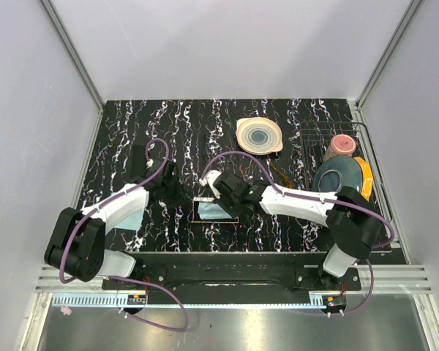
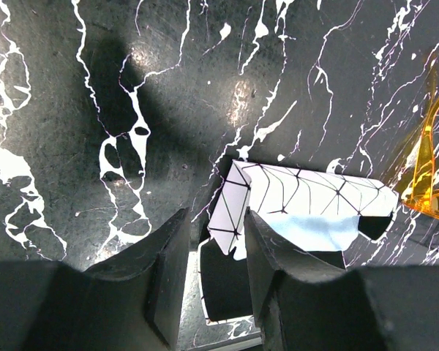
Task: Organize the sunglasses
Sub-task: Smooth out the folded cleaning cloth near the sunglasses case, then rotate the opened sunglasses case at the center of the board.
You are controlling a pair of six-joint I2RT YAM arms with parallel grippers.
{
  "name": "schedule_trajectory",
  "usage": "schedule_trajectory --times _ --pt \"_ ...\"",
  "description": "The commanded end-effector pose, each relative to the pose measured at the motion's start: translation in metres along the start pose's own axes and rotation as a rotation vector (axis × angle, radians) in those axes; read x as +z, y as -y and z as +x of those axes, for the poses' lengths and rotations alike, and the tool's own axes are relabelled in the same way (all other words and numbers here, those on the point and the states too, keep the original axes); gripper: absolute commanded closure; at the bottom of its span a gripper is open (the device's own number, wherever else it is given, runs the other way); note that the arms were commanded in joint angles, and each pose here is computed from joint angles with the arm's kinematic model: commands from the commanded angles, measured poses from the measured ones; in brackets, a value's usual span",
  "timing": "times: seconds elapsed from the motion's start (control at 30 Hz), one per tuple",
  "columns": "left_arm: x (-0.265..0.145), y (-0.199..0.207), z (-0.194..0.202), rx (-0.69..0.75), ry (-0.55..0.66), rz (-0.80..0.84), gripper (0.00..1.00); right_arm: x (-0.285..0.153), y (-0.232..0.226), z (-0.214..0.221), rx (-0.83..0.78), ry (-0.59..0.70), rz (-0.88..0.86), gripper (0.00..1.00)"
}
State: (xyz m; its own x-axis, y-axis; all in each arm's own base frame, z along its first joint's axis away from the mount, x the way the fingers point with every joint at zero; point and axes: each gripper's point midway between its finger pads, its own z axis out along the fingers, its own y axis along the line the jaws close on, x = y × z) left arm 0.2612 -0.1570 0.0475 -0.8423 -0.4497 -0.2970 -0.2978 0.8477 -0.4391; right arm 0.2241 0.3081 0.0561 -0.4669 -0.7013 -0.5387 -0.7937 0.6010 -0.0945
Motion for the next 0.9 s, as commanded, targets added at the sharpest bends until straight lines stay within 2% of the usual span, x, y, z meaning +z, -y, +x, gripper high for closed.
schedule_trajectory --times 0.0,0.23,0.5,0.63,0.77,0.87 --pt "-0.006 0.024 -0.019 0.031 0.038 0.074 0.61 -0.012 -0.015 -0.045 0.115 0.124 -0.059 0.91" --pt "-0.006 0.031 -0.017 0.055 0.017 0.107 0.61 0.027 -0.023 -0.027 0.145 0.001 -0.064 0.97" --pt "-0.002 0.031 -0.018 0.075 0.001 0.092 0.61 0.029 -0.029 -0.006 0.158 -0.062 -0.088 1.00" --pt "-0.001 0.040 -0.029 0.101 0.015 0.094 0.60 0.025 -0.018 -0.012 0.190 -0.040 -0.039 1.00" --pt "0.008 0.046 -0.040 0.118 0.018 0.079 0.59 0.007 -0.004 -0.036 0.272 0.040 -0.026 1.00" --pt "0.018 0.050 -0.044 0.128 0.007 0.067 0.58 -0.004 0.003 -0.047 0.314 0.079 -0.025 0.96"
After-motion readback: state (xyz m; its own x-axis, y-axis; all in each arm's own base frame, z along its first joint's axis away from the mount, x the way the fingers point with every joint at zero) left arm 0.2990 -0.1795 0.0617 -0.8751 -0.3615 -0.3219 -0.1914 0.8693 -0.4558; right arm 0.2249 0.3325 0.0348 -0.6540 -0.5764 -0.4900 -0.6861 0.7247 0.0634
